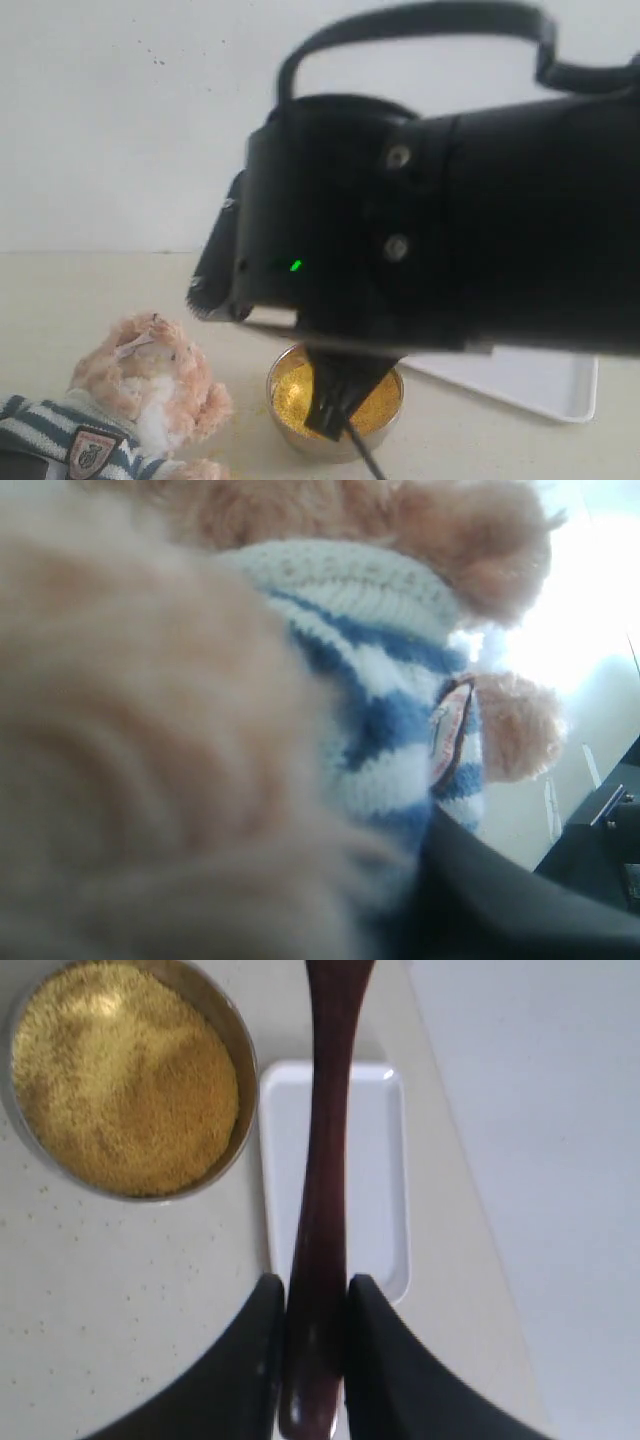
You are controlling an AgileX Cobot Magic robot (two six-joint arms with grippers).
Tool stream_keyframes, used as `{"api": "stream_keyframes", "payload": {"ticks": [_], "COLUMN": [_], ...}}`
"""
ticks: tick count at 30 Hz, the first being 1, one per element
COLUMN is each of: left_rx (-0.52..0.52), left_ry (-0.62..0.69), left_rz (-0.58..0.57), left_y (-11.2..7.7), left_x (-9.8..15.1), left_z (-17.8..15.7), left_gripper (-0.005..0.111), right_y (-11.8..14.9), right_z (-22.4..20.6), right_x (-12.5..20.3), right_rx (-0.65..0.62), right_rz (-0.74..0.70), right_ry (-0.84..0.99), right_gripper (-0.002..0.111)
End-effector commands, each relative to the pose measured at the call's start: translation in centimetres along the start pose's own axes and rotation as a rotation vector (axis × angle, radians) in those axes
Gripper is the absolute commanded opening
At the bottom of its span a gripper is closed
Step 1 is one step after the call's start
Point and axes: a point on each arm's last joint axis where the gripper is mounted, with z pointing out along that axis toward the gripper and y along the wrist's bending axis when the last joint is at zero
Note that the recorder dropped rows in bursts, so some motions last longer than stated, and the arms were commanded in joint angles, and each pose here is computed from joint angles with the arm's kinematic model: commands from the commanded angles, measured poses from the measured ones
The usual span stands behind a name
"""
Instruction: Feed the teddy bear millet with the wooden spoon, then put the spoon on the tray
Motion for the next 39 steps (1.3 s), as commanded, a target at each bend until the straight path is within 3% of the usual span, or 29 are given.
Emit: {"api": "stream_keyframes", "payload": {"ticks": [1,8,13,27,39], "left_rx": [0.014,0.014,0.014,0.014,0.014], "left_ry": [-0.015,-0.015,-0.015,-0.015,-0.015], "left_rz": [0.005,0.005,0.005,0.005,0.005], "left_y": [-0.3,-0.3,-0.3,-0.3,-0.3], "left_x": [-0.1,-0.1,-0.1,-0.1,-0.1], "left_z": [-0.2,-0.2,-0.2,-0.2,-0.2], "left_gripper": [0.004,0.004,0.004,0.004,0.004], "right_y": [-2.1,-2.8,-1.7,0.6,2.1], "right_z": [1.7,5.5,8.2,12.5,14.4], "right_x": [1.5,2.4,2.4,1.7,1.6], "right_rx": [-0.059,-0.095,-0.140,-0.059,-0.038], "right_rz": [0.036,0.022,-0.033,-0.219,-0.290], "right_ry": [0.087,0.210,0.291,0.375,0.411], "right_gripper": [0.000,0.000,0.000,0.000,0.000]}}
